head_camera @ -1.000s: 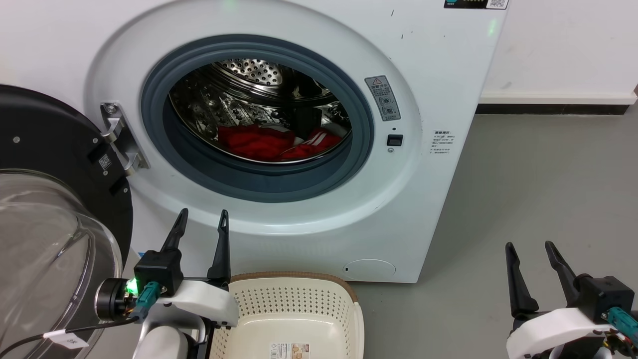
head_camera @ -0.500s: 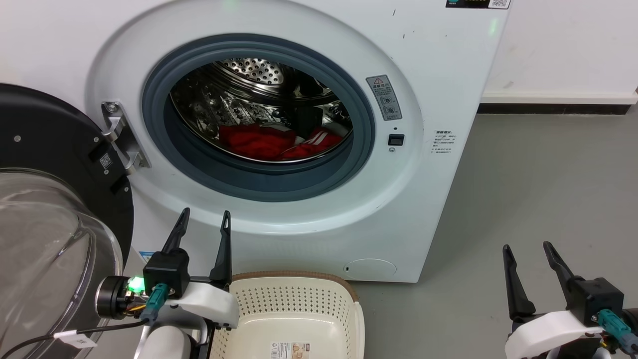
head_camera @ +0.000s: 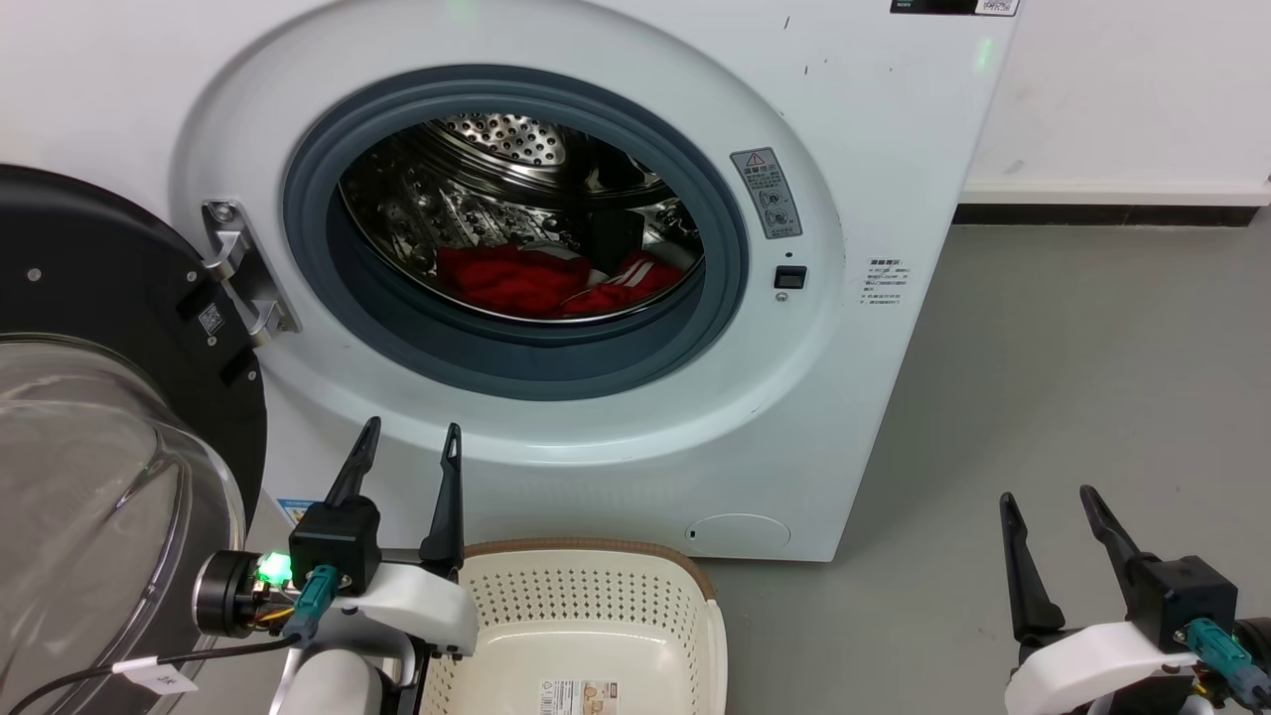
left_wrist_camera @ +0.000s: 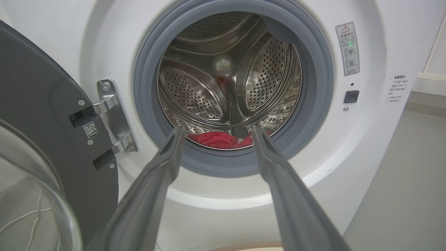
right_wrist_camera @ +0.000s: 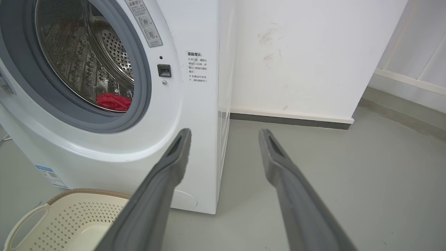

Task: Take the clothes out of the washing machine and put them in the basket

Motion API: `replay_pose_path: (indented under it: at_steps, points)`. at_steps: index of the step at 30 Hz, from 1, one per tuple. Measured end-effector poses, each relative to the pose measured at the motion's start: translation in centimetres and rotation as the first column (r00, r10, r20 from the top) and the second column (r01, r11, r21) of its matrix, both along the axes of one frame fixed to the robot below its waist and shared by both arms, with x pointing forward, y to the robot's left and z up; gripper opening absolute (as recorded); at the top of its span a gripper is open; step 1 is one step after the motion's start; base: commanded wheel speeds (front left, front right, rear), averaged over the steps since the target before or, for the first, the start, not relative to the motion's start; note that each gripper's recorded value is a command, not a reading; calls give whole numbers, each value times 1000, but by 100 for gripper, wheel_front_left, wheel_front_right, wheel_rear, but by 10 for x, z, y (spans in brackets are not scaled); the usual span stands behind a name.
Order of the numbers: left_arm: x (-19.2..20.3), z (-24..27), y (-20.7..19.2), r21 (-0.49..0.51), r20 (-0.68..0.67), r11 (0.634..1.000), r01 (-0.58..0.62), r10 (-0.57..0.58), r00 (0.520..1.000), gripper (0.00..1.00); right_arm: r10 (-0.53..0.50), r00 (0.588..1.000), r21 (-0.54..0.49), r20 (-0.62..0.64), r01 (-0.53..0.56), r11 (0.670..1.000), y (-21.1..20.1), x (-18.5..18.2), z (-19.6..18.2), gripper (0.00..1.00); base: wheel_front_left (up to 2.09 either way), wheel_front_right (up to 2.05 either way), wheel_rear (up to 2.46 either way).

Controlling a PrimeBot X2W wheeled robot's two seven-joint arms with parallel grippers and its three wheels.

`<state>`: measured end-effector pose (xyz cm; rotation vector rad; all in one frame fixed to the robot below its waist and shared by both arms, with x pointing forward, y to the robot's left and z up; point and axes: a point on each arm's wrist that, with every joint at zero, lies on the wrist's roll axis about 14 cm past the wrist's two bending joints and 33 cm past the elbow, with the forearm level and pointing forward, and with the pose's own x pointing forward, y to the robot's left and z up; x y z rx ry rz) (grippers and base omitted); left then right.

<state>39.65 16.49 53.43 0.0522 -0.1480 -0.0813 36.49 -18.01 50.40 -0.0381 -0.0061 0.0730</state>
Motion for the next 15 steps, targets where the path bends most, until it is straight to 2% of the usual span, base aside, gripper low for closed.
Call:
replay_pose_path:
  at_steps: [11,15]
  points:
    - [12,0,-3,10,-3,1000,3,-3,1000,100,9,1000,4,-8,-9,1000,3,5,-3,100,0,0,0]
    - [34,4,-9,23,3,1000,18,-18,1000,100,24,1000,7,-6,-24,1000,8,16,-2,100,0,0,0]
